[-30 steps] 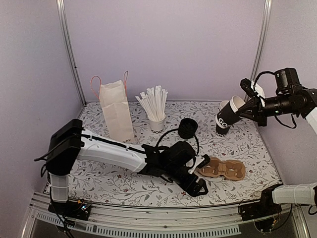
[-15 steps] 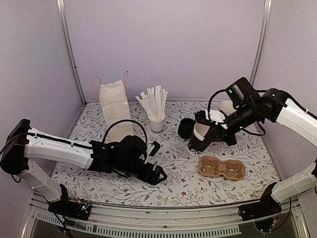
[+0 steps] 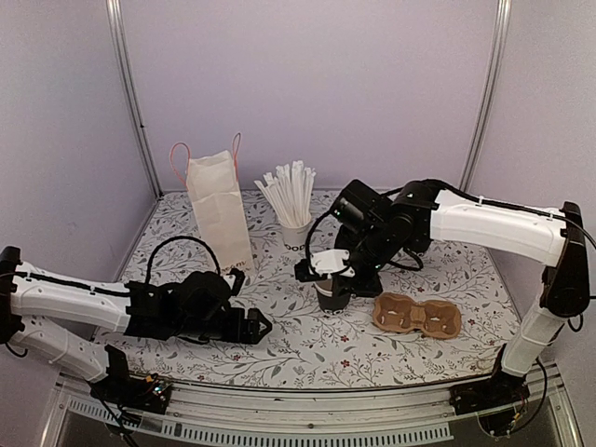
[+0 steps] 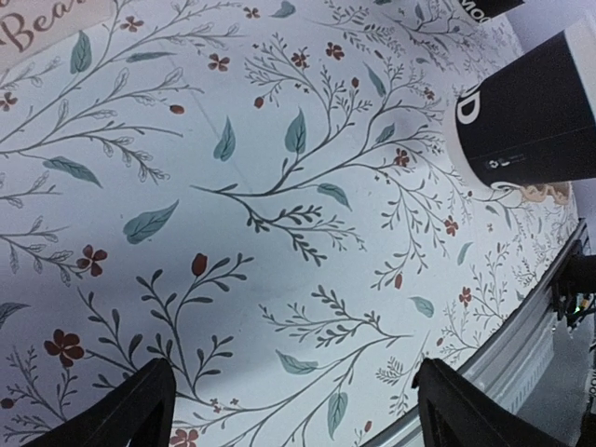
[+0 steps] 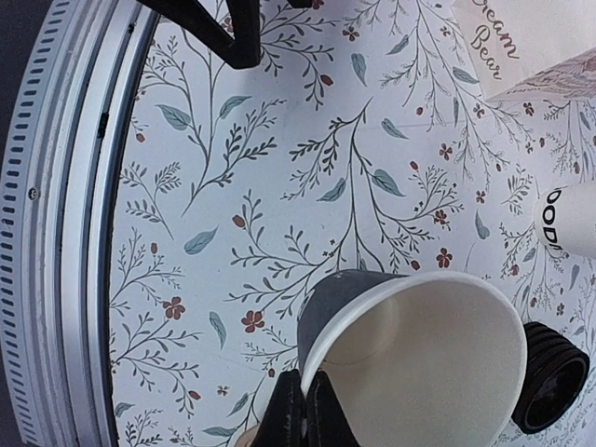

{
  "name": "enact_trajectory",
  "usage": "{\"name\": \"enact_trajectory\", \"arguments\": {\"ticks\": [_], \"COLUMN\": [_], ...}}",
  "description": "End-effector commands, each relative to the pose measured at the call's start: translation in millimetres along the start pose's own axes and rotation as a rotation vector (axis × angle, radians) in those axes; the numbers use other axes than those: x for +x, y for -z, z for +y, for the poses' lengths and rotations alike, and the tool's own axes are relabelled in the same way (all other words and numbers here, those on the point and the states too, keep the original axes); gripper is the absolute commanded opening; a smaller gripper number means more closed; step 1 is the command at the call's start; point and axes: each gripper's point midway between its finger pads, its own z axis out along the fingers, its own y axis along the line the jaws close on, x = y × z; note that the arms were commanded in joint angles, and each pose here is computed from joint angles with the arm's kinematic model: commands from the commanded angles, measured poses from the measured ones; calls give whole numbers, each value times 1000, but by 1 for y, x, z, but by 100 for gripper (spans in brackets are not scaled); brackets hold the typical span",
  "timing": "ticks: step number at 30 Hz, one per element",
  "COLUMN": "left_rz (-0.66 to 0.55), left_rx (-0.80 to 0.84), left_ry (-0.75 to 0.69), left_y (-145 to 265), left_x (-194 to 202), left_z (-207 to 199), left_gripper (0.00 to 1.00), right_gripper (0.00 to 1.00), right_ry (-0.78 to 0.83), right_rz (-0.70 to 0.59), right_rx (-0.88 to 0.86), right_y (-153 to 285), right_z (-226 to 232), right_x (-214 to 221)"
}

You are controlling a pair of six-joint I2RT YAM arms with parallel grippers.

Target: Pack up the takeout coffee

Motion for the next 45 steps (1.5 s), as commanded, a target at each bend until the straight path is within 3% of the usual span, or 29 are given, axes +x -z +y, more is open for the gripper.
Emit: {"name": "enact_trajectory", "arguments": {"ticks": [1,18,24,28,38,43,45], "left_rz": [-52,-36,-37,-40,-98,-115,-118], "left_rx": [7,39,42,49,97,87,97], "left_ry": [47,1,-14,-20,-97,-140,-148], "left_y": [4,-6,-7,-7,11,14,13], "left_x": [-10,-5,-7,-9,-35,-46,-48], "left_z": [3,-2,-6,-9,-34,-42,-46], "left_gripper": [92,92,92,92,92,93,92], "right_gripper": [1,6,13,21,27,35,36], "right_ry": [20,-18,-22,-20,-24,-113,-144], "right_rz": [-1,32,32,11,-35,-81,-41], "right_rx": [28,-17,-17,-15,75,101,96], "right_y": [-9,-48,-48,-41,16,41,31], "right_z": [-12,-9,-9,-7,-3,4,13], "right_x": [-8,3,3,0,3,41,69]}}
